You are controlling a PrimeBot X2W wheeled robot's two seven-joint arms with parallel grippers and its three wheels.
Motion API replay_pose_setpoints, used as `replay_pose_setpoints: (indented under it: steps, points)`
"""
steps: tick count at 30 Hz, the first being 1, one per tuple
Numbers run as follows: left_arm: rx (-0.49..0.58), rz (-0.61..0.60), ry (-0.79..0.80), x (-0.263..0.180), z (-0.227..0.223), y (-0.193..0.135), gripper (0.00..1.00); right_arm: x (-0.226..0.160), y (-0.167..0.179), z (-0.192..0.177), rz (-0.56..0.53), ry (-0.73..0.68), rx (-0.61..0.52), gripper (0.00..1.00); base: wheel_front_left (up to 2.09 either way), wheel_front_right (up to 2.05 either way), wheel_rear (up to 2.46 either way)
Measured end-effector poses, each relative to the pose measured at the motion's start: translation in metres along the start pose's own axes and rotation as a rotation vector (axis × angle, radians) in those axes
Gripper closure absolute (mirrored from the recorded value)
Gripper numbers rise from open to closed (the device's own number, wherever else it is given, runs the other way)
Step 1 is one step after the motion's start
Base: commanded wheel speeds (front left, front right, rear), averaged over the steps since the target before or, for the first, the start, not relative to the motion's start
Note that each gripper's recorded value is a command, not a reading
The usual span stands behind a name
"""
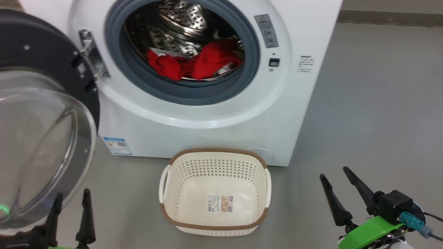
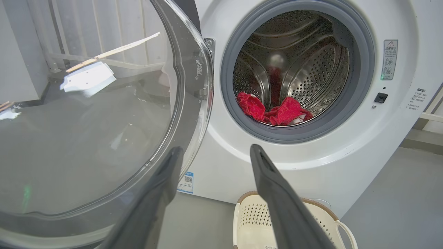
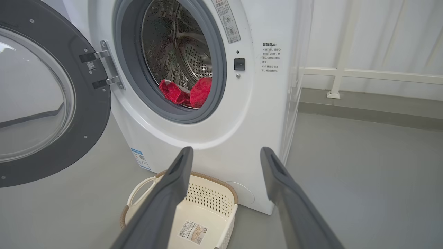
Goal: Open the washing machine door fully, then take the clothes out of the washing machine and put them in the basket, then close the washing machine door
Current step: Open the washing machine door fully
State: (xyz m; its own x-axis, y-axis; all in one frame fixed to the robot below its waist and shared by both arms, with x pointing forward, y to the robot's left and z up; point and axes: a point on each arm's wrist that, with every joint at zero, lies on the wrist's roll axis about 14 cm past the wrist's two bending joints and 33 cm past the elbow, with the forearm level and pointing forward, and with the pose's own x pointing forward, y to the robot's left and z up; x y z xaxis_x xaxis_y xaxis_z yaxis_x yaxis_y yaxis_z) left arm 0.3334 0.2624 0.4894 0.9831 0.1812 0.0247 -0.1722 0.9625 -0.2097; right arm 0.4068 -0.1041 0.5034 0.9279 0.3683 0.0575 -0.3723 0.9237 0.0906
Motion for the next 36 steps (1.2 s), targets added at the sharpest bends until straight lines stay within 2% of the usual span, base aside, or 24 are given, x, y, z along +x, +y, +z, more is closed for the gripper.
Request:
replay_pose_setpoints:
  steps: [7, 16, 24, 36]
  points:
    - [-0.019, -0.131, 0.017, 0.015, -0.007, -0.045, 0.00, -0.018, -0.034, 0.005, -0.112, -0.015, -0.005, 0.00, 0.00, 0.00, 0.00]
    - [-0.042, -0.208, 0.039, 0.025, -0.016, -0.073, 0.00, -0.038, -0.061, 0.009, -0.204, -0.021, -0.013, 0.00, 0.00, 0.00, 0.00]
    - [-0.048, -0.253, 0.061, 0.027, -0.024, -0.089, 0.00, -0.051, -0.077, 0.011, -0.262, -0.027, -0.019, 0.00, 0.00, 0.00, 0.00]
    - [-0.049, -0.264, 0.064, 0.027, -0.025, -0.093, 0.00, -0.052, -0.077, 0.012, -0.271, -0.030, -0.014, 0.00, 0.00, 0.00, 0.00]
